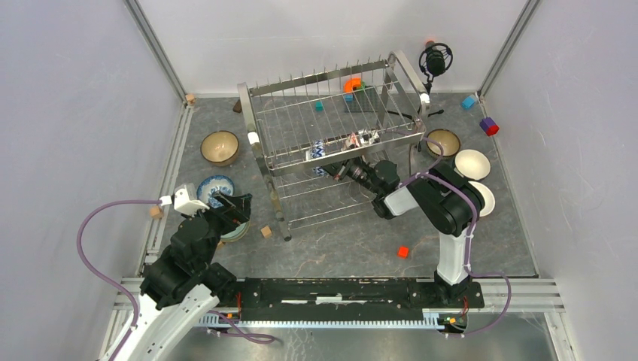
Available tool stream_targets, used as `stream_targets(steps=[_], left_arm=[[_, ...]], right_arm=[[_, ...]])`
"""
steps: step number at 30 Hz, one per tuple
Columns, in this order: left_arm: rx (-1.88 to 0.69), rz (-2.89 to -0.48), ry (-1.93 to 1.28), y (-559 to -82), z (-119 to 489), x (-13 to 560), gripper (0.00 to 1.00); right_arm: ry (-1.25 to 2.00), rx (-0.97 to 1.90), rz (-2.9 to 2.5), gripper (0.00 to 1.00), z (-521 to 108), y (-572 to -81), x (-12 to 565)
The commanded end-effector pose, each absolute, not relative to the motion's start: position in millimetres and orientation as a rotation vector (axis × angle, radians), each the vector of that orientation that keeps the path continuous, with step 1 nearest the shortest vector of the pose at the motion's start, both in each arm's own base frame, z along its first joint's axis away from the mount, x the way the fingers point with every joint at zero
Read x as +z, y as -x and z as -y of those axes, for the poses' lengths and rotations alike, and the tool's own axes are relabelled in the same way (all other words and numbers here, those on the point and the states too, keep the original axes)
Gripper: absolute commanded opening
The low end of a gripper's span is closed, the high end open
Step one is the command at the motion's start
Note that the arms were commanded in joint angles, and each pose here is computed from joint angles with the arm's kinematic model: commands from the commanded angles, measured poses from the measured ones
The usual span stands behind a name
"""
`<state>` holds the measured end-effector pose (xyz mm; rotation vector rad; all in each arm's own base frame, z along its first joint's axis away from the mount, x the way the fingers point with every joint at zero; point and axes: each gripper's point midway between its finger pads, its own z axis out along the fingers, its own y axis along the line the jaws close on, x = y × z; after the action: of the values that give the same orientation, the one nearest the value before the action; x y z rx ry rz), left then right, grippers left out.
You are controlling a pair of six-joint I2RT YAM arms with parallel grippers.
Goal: Unload the bowls from the dish rack
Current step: Pick up the bowl from the dish rack.
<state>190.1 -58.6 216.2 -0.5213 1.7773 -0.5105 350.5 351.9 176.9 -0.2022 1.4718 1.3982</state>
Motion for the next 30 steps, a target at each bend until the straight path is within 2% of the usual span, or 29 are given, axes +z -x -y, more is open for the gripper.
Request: stream_targets(steps=[1, 12, 25, 30], left_arm=[[-0.520, -1.738, 0.505, -193.0, 59.2, 225.5, 0.96], [-0.519, -1.731, 0.509, -192.4, 57.8, 226.2, 0.96], [-0.519, -1.731, 0.511, -192.4, 57.6, 226.4, 0.96], [-0.511, -1.737, 0.515, -192.1, 56.8, 225.7, 0.96]], right_arm=[[0.239, 1.562, -1.274, 0.00, -344.2, -321.5, 231.2], [0.320, 1.620, -1.220, 0.00, -329.9, -273.8, 251.8], [0.425, 1.610, -1.283, 0.00, -295.5, -198.5, 238.2], [0.521, 1.489, -1.397, 0.00, -286.6, -173.9, 209.5]])
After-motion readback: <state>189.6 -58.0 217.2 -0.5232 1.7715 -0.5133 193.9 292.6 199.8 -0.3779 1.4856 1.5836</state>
